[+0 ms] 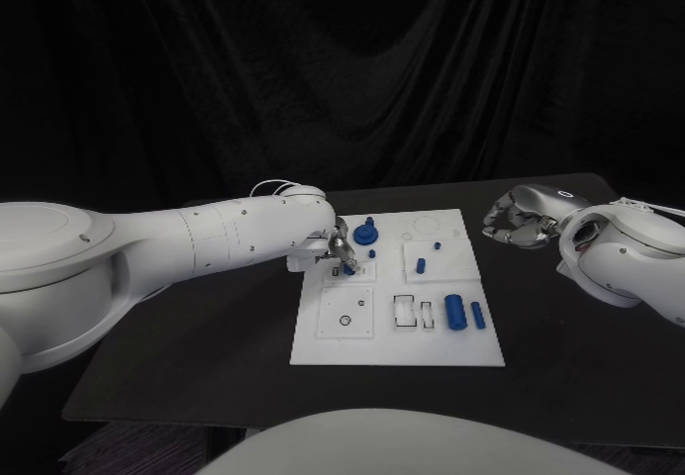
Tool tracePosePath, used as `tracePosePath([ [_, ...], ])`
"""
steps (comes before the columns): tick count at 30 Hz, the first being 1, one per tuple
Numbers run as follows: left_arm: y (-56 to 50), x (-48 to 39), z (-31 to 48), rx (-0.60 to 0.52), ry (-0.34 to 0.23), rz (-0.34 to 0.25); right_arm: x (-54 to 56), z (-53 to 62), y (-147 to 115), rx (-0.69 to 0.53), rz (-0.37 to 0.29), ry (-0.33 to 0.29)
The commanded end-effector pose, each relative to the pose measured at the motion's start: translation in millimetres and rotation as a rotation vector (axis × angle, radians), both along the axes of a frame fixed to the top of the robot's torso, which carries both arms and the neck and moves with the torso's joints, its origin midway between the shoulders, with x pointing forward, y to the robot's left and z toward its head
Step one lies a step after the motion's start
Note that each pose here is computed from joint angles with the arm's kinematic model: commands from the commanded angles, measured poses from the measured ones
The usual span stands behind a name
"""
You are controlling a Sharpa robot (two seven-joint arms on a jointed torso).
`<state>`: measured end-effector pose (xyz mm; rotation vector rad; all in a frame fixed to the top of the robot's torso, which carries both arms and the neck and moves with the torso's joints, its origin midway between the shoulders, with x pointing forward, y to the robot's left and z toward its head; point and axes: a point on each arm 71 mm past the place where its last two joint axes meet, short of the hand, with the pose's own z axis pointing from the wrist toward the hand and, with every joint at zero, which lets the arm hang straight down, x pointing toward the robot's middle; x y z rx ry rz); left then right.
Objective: Assemble the parts on the task board
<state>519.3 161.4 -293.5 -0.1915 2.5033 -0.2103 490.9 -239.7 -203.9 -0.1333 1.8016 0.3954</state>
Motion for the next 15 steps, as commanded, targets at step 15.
tracePosePath([
  [15,-1.8,-3.3,-5.8,-0.037,-0.014,-0.004,-0.1,-2.3,-1.5,-0.018,-0.019,0.019],
])
